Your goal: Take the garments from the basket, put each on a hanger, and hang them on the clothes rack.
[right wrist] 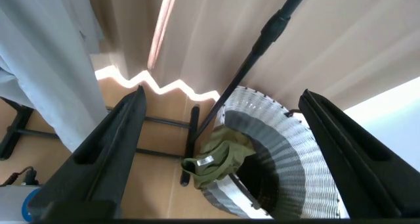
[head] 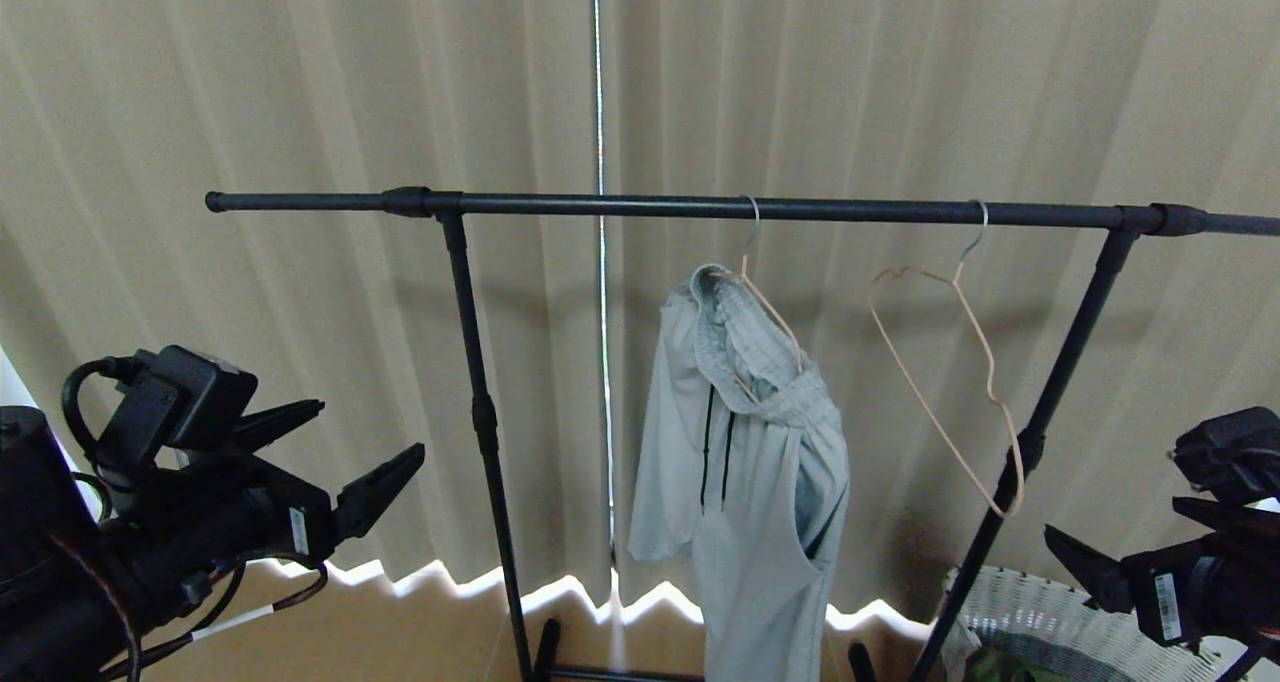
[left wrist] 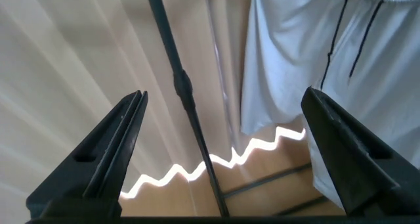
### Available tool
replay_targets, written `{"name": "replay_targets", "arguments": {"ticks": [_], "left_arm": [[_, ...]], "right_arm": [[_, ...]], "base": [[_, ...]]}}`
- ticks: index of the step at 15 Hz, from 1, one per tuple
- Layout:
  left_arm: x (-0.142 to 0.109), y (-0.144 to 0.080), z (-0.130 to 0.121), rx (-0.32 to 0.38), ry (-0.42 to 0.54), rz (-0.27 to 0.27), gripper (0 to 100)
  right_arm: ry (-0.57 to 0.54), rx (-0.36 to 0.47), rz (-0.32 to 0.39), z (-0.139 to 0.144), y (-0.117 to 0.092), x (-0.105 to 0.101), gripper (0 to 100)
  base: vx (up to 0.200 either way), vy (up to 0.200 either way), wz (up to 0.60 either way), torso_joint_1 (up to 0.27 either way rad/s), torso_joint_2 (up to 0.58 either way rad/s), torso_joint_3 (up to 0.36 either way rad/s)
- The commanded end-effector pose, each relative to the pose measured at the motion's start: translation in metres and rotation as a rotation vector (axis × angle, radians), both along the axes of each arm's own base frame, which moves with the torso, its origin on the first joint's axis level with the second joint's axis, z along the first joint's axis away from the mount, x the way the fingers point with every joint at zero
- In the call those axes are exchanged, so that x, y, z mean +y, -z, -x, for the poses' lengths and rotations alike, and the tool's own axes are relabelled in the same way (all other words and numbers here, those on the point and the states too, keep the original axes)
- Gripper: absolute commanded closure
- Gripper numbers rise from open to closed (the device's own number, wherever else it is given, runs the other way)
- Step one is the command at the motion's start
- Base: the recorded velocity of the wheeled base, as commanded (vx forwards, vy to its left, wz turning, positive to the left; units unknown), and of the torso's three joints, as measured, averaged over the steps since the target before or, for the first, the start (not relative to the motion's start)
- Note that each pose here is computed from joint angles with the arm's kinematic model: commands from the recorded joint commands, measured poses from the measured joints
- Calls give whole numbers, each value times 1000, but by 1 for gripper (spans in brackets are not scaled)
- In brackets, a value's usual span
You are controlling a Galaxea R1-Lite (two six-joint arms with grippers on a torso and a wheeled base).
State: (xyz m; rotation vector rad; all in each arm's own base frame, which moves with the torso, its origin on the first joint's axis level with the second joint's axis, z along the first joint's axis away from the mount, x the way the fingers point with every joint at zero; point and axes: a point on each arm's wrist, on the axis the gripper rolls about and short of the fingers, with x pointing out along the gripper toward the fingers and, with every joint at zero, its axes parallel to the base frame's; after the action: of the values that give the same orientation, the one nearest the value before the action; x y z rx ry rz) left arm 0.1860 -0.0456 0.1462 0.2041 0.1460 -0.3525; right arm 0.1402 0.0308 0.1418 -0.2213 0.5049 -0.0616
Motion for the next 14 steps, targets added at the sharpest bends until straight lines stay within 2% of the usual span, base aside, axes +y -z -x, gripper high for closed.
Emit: {"name": "replay_targets", "arguments": {"ticks": [1, 8, 14], "left_arm": [[-1, 5, -2, 24, 0, -8, 0], [-2, 9, -4, 43, 1, -13, 0], [-1, 11, -3, 47, 1, -15, 0]], "right_arm": [[-6, -16, 6, 4, -2, -1, 0], [-24, -15, 9, 7, -1, 0, 0], [-34, -5, 11, 7, 1, 2, 0]], "base": [[0, 0, 0, 0, 0, 0], [0, 0, 0, 0, 0, 0], [0, 0, 0, -195, 421, 220]]}}
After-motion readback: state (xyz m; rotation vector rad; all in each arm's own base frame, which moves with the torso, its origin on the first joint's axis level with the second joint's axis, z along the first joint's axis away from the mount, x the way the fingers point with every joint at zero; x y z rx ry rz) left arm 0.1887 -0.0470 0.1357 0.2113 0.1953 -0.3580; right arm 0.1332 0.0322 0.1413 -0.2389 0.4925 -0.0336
